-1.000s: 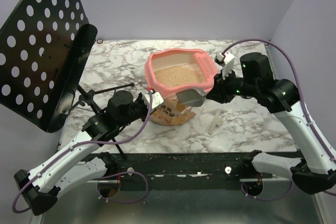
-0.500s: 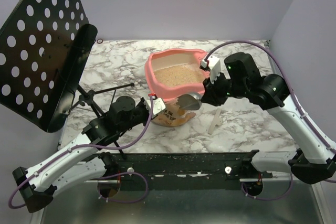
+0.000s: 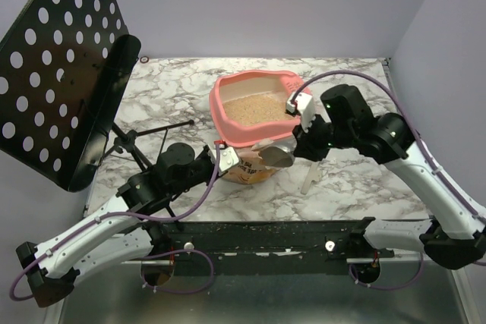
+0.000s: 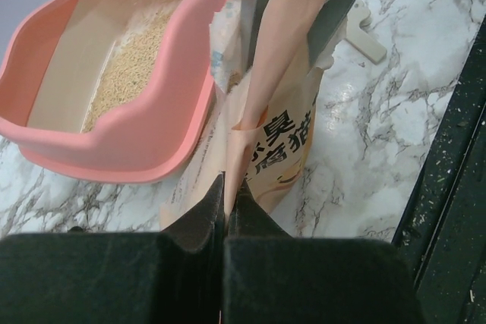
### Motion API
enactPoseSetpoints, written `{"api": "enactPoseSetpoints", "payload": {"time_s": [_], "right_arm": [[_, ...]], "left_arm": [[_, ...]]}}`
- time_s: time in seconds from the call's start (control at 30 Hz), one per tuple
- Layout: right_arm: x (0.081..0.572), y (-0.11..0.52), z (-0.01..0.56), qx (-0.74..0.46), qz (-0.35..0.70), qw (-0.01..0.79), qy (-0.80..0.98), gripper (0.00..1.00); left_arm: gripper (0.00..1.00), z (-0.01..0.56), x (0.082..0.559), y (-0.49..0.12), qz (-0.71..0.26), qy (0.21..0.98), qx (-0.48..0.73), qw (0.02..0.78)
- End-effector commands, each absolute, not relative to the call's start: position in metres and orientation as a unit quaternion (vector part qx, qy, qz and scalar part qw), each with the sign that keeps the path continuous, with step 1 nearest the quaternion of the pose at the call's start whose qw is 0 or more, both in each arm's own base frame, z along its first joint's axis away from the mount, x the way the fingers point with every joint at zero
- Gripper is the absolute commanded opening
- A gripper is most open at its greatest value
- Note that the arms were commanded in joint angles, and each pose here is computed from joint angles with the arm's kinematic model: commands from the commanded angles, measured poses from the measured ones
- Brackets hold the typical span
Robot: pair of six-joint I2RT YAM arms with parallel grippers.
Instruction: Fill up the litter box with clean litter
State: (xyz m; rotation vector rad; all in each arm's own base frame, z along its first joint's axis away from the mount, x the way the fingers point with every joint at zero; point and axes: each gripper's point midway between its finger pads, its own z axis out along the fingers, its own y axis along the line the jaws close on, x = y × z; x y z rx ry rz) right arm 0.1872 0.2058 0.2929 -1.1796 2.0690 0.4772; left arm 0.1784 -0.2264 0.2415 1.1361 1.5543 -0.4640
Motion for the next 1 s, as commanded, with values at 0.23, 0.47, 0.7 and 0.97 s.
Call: {"api": "enactPoseSetpoints", "payload": {"time_s": [0.23,0.47,0.7,0.97], "right_arm": [[0.240,0.249,0.267,-0.361,0.177,0.323,0.857,0.00],[0.247,0.246,0.204,-0.302,0.152,0.235,0.911,0.00],[0.248,0.260,0.174,-0.253,0.263,0.226,0.903,0.00],[0.234,0.269,0.164,-0.186,0.400,0.207,0.873,0.00]], "left_arm": [[0.00,0.254,0.156,-0.245,-0.242,0.626,0.494,0.553],[0.00,0.249,0.158,-0.248,-0.234,0.632,0.492,0.551],[0.00,0.243,0.164,-0.246,-0.218,0.640,0.486,0.553],[0.00,0.238,0.166,-0.248,-0.215,0.641,0.490,0.551]]}}
